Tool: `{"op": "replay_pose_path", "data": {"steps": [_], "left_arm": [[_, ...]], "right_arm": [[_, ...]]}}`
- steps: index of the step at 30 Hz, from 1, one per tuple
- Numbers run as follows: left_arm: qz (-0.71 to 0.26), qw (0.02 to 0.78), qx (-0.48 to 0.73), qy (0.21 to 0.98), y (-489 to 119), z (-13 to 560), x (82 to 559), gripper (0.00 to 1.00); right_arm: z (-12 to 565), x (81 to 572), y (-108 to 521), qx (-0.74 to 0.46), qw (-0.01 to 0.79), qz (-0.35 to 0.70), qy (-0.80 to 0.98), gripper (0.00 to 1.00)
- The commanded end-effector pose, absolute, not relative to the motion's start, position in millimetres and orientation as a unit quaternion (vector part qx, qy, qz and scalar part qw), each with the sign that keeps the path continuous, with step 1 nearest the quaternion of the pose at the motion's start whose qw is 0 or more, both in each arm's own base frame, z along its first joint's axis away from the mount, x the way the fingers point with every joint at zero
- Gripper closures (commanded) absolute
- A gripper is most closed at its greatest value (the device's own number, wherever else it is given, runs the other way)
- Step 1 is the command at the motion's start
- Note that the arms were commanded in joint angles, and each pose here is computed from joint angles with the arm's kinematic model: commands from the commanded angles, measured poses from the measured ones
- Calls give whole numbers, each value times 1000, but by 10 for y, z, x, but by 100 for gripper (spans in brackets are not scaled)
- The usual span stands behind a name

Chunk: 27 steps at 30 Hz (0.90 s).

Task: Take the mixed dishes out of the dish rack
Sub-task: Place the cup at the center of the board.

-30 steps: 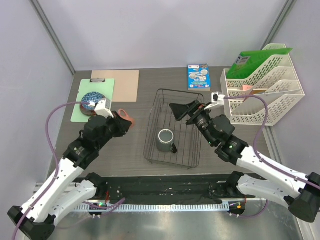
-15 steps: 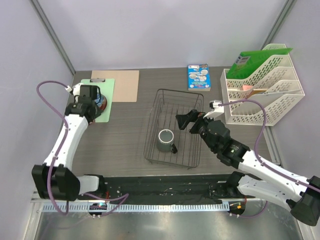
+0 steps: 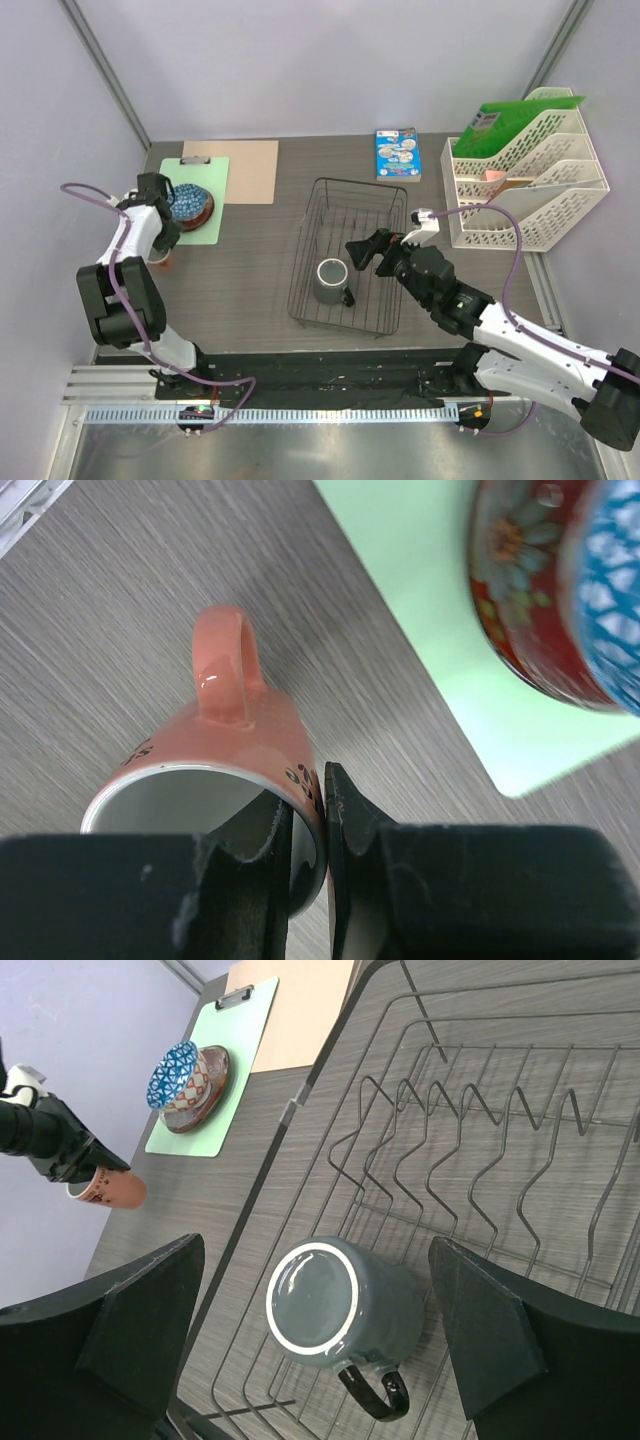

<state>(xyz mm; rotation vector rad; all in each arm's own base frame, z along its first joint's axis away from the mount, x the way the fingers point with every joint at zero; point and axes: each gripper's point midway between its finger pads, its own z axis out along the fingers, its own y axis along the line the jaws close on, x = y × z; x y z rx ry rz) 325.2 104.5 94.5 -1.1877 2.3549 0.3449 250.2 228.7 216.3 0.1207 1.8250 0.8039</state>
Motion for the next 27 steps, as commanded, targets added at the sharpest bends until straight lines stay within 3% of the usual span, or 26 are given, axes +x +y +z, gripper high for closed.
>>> {"op": "replay_pose_path", "data": {"steps": [1,9,13,21,22,27], "left_arm": [[131,253,-450,846,1187,882,3406,100],[139,217,-446,857,1225,683,3425,97],[135,221,-438,861,1217,730,3421,75],[123,268,-439,849,1217,1126,3440,44],[124,271,-441,847,1218,1159,3425,34],[117,294,-450,835,1205,1402,3399,28]], "right_arm": [[2244,2489,2283,57,551,355,753,0],[2156,2465,2238,59,549,349,757,0],[2141,2479,2254,56,549,347,758,1],[2092,2501,2329,46,542,347,765,0],[2087,2503,2328,47,542,346,765,0],[2062,2513,2325,46,541,342,767,0]]}}
